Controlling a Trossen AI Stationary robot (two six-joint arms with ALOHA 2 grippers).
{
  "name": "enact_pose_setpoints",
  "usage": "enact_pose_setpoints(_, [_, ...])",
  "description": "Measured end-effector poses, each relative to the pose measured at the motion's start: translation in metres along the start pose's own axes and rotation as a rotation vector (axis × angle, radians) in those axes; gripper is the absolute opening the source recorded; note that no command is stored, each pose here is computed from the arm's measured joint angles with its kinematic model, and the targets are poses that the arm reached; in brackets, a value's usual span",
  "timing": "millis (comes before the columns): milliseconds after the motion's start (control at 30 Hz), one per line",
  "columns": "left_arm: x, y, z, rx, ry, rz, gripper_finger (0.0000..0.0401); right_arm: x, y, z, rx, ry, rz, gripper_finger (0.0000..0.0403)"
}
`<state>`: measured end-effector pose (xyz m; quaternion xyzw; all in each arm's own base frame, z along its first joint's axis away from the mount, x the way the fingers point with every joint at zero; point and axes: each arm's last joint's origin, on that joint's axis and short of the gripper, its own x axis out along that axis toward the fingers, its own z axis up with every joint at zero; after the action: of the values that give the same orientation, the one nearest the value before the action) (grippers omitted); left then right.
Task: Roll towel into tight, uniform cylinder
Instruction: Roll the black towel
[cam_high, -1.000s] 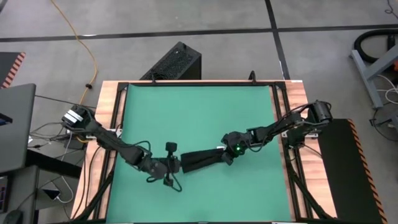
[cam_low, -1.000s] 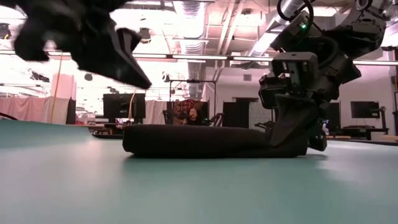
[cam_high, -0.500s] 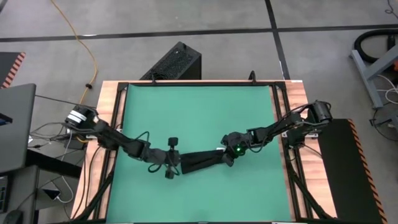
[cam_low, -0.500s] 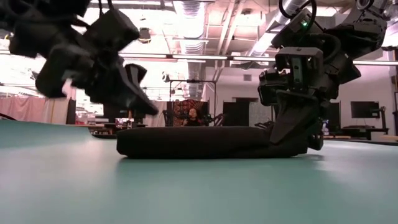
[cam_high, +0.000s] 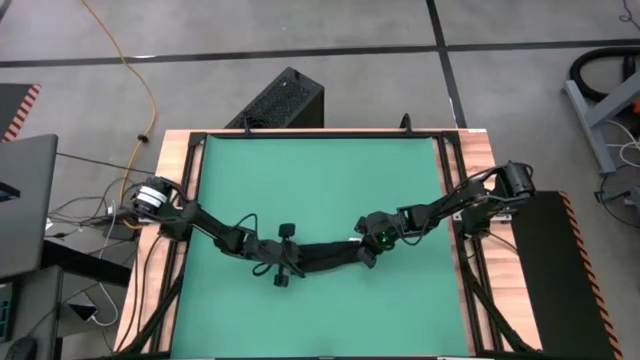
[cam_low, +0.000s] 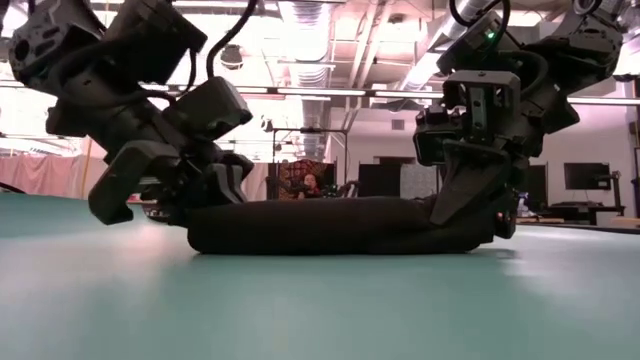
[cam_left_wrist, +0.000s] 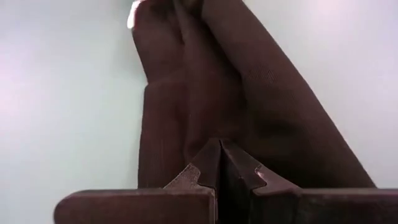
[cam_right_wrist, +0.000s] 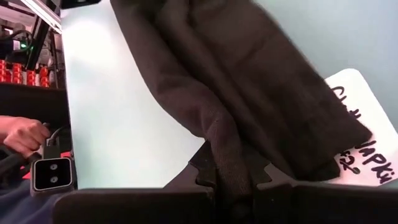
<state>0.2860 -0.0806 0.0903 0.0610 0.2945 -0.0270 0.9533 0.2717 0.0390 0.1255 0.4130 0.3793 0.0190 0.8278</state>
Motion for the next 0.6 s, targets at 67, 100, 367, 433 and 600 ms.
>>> enact_pose_setpoints(67, [0.002,0.000,-0.004,-0.020,0.017,-0.015,0.0000,0.000,0.000,0.000,0.010,0.004,0.005,0.0036])
enact_pose_setpoints(100, [0.003,0.001,-0.004,-0.032,0.024,-0.028,0.0000,0.000,0.000,0.000,0.016,0.011,0.011,0.0036])
enact_pose_setpoints(367, [0.002,-0.002,-0.007,-0.118,0.073,-0.149,0.0000,-0.013,0.007,0.008,0.014,0.005,0.078,0.0037])
enact_pose_setpoints(433, [0.002,-0.002,-0.007,-0.132,0.078,-0.160,0.0000,-0.018,0.006,0.012,0.022,-0.010,0.074,0.0037])
enact_pose_setpoints(600, [0.002,-0.003,-0.007,-0.140,0.082,-0.182,0.0000,-0.023,-0.002,0.017,0.049,-0.011,0.024,0.0037])
